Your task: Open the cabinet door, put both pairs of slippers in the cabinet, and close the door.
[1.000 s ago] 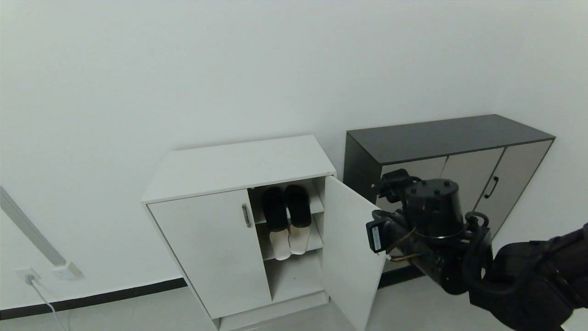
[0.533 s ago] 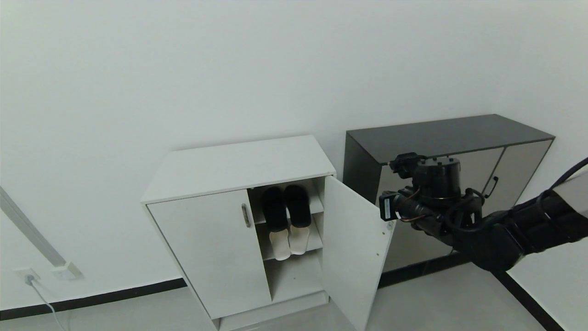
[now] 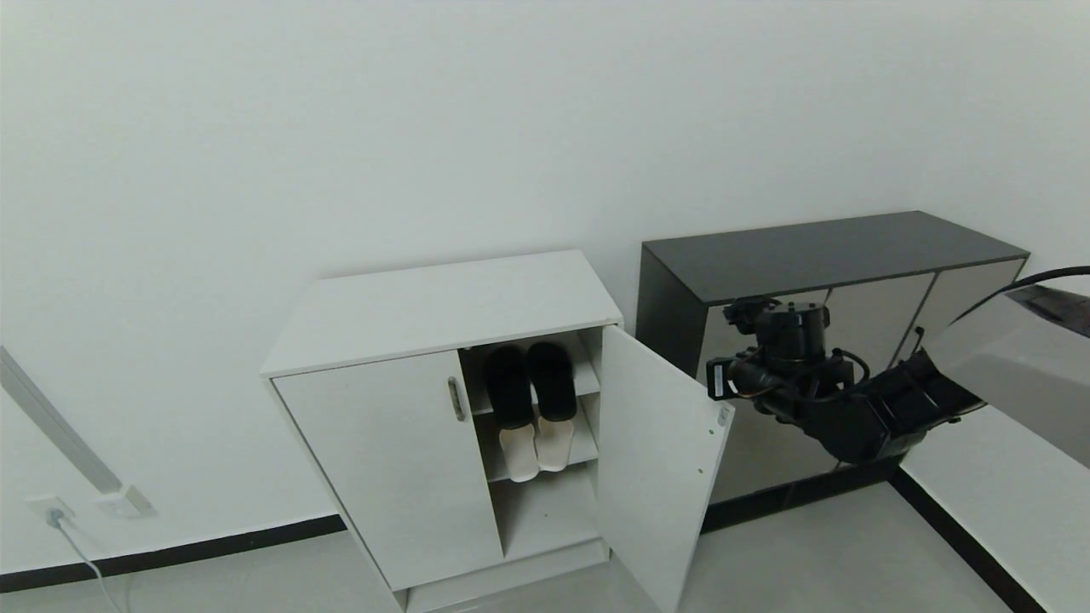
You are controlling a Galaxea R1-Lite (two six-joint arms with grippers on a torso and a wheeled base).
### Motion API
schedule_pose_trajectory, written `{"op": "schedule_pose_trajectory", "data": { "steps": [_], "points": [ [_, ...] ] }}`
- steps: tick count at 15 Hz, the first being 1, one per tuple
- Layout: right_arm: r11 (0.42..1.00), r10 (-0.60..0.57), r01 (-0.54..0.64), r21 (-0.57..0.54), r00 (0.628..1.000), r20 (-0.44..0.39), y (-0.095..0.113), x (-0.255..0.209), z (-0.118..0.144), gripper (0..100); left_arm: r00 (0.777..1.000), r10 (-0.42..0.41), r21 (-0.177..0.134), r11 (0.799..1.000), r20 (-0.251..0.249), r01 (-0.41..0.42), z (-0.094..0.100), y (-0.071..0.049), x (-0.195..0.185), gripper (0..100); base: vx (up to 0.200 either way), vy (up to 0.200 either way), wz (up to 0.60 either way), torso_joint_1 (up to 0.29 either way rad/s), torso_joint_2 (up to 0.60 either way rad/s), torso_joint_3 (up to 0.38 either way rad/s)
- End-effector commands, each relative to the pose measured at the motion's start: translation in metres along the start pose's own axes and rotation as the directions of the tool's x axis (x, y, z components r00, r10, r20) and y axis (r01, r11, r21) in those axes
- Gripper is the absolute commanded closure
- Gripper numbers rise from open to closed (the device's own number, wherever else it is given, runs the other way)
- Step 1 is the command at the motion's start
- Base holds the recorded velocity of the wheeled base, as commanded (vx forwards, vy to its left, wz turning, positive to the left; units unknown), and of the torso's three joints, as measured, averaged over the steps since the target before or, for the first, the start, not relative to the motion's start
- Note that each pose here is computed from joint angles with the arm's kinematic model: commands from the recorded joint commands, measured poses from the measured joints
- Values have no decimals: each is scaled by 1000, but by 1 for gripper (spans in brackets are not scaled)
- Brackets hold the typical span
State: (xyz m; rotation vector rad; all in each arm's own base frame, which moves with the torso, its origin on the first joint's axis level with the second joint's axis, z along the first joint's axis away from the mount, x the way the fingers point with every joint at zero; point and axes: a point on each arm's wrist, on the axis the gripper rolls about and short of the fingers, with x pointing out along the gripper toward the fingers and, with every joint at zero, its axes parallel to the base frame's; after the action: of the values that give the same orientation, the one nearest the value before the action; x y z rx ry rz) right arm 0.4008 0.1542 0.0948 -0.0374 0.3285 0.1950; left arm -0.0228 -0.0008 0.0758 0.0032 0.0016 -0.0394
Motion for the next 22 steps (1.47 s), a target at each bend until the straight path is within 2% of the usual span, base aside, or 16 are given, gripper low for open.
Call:
{"op": "schedule_pose_trajectory", "data": {
  "steps": [1,9,14,19,20,21,22],
  "points": [
    [1000,-9,9,-2,1000,-27,-2,15,-13,100,1000,-1,0,1000,-1,1,0,0,0,100,0,0,0,0,0,0],
    [1000,-8,8,-6,999,-45,-1,19,-20,100,1000,-1,0,1000,-1,1,0,0,0,100,0,0,0,0,0,0],
    [999,26,-27,-22,998,-61,16,13,-24,100,1000,-1,0,1000,-1,1,0,0,0,100,0,0,0,0,0,0],
    [992,111,-114,-51,992,-61,53,-8,-22,100,1000,-1,0,1000,-1,1,0,0,0,100,0,0,0,0,0,0],
    [988,139,-143,-57,988,-59,63,-17,-21,100,1000,-1,0,1000,-1,1,0,0,0,100,0,0,0,0,0,0],
    [980,192,-194,-42,980,-58,83,-29,-20,100,1000,-1,0,1000,-1,1,0,0,0,100,0,0,0,0,0,0],
    [977,207,-210,-41,977,-57,89,-33,-20,100,1000,-1,0,1000,-1,1,0,0,0,100,0,0,0,0,0,0]
  ]
}}
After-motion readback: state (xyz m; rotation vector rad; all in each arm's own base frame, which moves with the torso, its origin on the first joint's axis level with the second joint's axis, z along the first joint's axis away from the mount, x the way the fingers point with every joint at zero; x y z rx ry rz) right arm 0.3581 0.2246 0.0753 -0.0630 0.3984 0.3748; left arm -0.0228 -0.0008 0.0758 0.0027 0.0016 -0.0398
